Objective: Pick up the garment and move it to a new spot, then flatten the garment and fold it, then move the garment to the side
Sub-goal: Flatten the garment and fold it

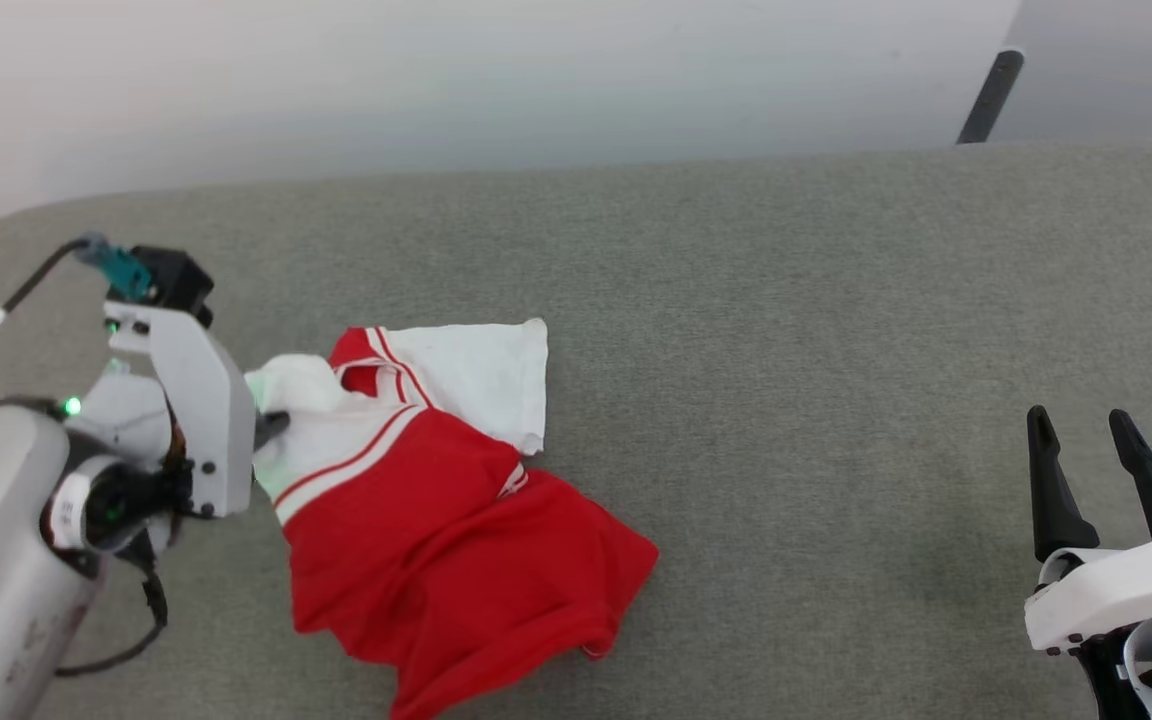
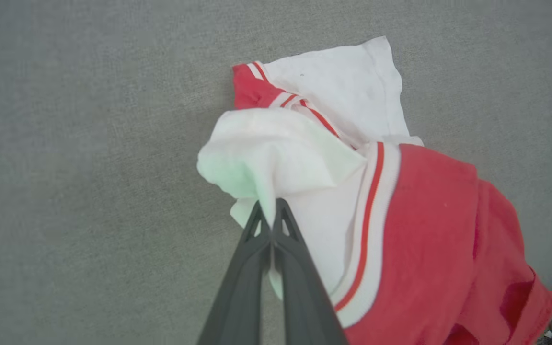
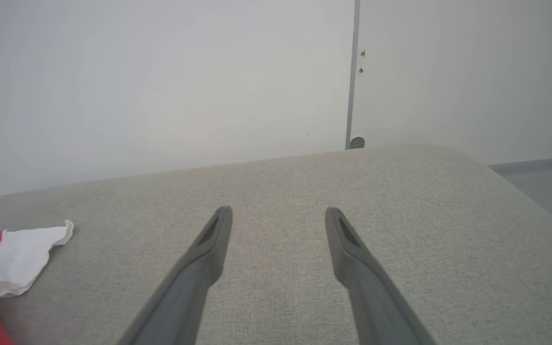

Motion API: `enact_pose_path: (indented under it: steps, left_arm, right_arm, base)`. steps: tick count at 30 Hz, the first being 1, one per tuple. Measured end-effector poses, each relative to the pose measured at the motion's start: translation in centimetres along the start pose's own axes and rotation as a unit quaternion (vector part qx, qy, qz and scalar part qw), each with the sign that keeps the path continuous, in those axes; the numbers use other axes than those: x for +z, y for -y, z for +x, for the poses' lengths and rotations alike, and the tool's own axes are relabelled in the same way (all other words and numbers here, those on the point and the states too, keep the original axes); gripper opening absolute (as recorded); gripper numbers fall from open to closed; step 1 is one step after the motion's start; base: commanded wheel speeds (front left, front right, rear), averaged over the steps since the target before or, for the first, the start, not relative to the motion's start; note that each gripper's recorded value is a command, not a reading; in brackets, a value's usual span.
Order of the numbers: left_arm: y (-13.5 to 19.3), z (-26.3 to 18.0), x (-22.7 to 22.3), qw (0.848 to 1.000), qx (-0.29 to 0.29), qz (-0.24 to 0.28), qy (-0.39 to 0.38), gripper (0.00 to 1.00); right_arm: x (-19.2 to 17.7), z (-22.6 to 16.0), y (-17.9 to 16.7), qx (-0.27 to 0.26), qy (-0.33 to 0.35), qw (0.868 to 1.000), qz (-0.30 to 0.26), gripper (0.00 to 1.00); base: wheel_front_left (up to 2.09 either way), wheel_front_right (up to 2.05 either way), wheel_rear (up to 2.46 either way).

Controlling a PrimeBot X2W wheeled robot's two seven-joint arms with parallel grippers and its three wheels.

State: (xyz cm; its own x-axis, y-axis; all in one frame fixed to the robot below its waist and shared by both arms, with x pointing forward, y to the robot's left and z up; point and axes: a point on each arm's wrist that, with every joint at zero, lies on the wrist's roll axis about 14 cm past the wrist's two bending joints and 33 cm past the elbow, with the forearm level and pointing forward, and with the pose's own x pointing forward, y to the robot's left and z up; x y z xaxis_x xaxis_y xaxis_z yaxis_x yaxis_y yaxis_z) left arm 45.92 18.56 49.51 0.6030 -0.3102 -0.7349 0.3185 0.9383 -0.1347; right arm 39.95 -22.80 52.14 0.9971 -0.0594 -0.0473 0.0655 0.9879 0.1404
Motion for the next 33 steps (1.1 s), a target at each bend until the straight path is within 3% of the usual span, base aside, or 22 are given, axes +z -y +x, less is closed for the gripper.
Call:
enact_pose_path:
  steps: [2, 3, 6, 8, 9, 10, 11, 13, 25, 33]
  left_arm:
    - [-0.3, 0.0, -1.0, 1.0, -0.001, -0.013, -0.004, 0.0]
    - [-0.4, 0.0, -1.5, 1.0, 0.001, -0.017, -0.005, 0.12]
    - [-0.3, 0.5, -2.6, 0.999, -0.004, -0.037, -0.01, 0.19]
    - [-0.3, 0.8, -3.0, 0.999, -0.005, -0.042, -0.012, 0.33]
    - [-0.2, 1.0, -3.2, 0.999, -0.007, -0.043, -0.013, 0.41]
    - [-0.2, 1.1, -3.4, 0.999, -0.006, -0.044, -0.016, 0.56]
    - [-0.2, 1.2, -3.6, 0.999, -0.005, -0.047, -0.018, 0.79]
    - [-0.2, 1.4, -3.7, 0.999, -0.004, -0.045, -0.021, 1.0]
    - [-0.2, 0.5, -2.0, 1.0, 0.003, -0.025, 0.006, 1.0]
    - [-0.5, 1.3, -3.1, 1.0, 0.005, 0.001, -0.014, 1.0]
  right_arm:
    - [0.0, 0.1, -0.3, 0.004, 0.0, 1.0, 0.0, 1.0]
    - [0.0, 0.2, -0.4, 0.006, 0.0, 1.0, 0.0, 1.0]
    - [0.0, 0.2, -0.6, 0.009, -0.003, 1.0, 0.001, 1.0]
    - [-0.1, 0.2, -0.7, 0.01, -0.003, 1.0, 0.0, 1.0]
    - [-0.1, 0.2, -0.7, 0.01, -0.003, 1.0, 0.0, 1.0]
    - [0.0, 0.2, -0.7, 0.01, -0.003, 1.0, 0.0, 1.0]
    - [0.0, 0.2, -0.6, 0.009, -0.003, 1.0, 0.0, 1.0]
    - [0.0, 0.2, -0.6, 0.009, -0.004, 1.0, 0.0, 1.0]
    - [0.3, 0.1, -0.7, 0.01, 0.0, 1.0, -0.001, 1.0]
    - [-0.2, 0.3, -1.0, 0.014, -0.007, 1.0, 0.0, 1.0]
  base:
    - [0.0, 0.0, 0.0]
    - [0.0, 0.0, 0.0]
    - [0.0, 0.0, 0.0]
    - [0.0, 0.0, 0.0]
    - [0.0, 0.0, 0.0]
    - [0.0, 0.0, 0.0]
    - [0.0, 0.0, 0.0]
    - [0.0, 0.0, 0.0]
    - [0.0, 0.0, 0.0]
    - [0.0, 0.0, 0.0]
